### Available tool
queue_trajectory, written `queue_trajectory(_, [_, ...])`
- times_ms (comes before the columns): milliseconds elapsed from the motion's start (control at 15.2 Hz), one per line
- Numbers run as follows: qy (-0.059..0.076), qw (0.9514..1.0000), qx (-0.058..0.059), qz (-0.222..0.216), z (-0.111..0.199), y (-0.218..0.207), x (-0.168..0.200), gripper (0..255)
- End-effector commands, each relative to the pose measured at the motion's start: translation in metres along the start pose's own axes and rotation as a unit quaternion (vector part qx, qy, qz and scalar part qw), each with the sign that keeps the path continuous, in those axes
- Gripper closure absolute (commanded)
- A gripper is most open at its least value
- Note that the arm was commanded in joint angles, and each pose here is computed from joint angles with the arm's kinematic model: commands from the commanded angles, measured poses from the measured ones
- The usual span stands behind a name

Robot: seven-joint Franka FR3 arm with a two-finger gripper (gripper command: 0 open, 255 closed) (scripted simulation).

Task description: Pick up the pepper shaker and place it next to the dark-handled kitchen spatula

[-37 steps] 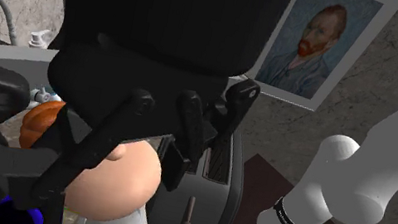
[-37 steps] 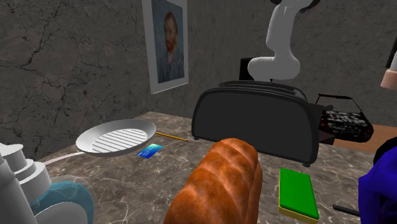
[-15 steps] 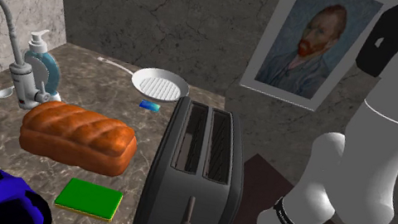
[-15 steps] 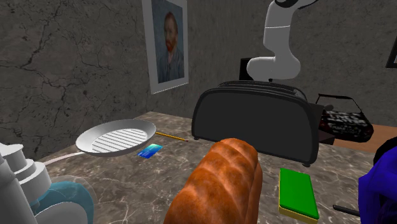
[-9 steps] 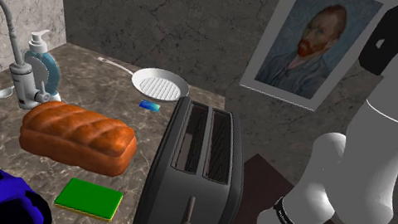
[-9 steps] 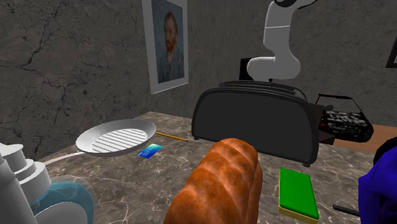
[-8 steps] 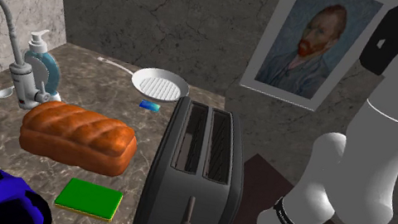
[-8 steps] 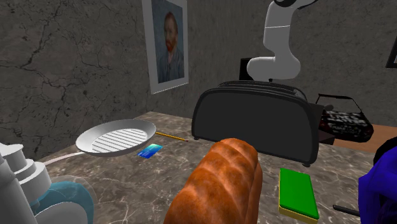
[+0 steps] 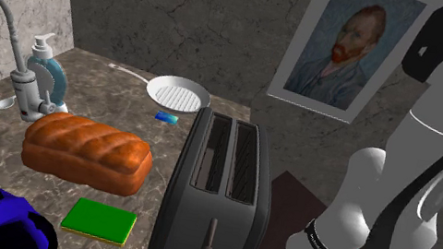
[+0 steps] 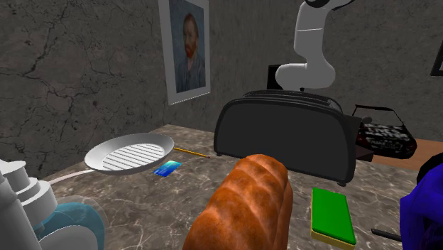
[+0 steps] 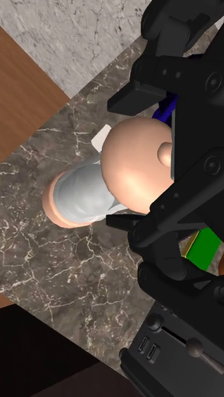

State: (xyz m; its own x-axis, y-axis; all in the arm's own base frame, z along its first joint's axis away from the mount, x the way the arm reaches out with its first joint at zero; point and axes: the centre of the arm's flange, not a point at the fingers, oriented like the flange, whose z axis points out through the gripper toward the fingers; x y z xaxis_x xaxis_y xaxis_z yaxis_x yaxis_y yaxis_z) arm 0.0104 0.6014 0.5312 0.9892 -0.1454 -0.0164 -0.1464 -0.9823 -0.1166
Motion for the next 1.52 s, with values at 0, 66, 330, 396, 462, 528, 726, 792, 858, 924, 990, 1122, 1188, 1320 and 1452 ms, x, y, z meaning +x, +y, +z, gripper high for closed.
queue_trajectory(0, [0.000,1.0000,0.000,0.000,0.011,0.000,0.000,255])
queue_trajectory(66, [0.000,1.0000,0.000,0.000,0.017,0.000,0.000,255])
queue_trajectory(330, [0.000,1.0000,0.000,0.000,0.038,0.003,0.000,255])
queue_trajectory(396, [0.000,1.0000,0.000,0.000,0.043,0.004,0.000,255])
queue_trajectory(462, [0.000,1.0000,0.000,0.000,0.048,0.004,0.000,255])
queue_trajectory(528, [0.000,1.0000,0.000,0.000,0.053,0.005,0.000,255])
queue_trajectory(726, [0.000,1.0000,0.000,0.000,0.069,0.007,0.001,255])
queue_trajectory(792, [0.000,1.0000,0.000,0.000,0.074,0.007,0.001,255])
queue_trajectory(858, [0.000,1.0000,0.000,0.000,0.080,0.008,0.001,255])
queue_trajectory(924, [0.000,1.0000,0.000,0.000,0.085,0.008,0.001,255])
queue_trajectory(990, [0.000,1.0000,0.000,0.000,0.090,0.009,0.001,255])
queue_trajectory(1122, [0.000,1.0000,0.000,0.000,0.101,0.010,0.001,255])
queue_trajectory(1188, [0.000,1.0000,0.000,0.000,0.106,0.011,0.001,255])
queue_trajectory(1320, [0.000,1.0000,0.000,0.000,0.116,0.012,0.001,255])
queue_trajectory(1452, [0.000,1.0000,0.000,0.000,0.125,0.013,0.002,255])
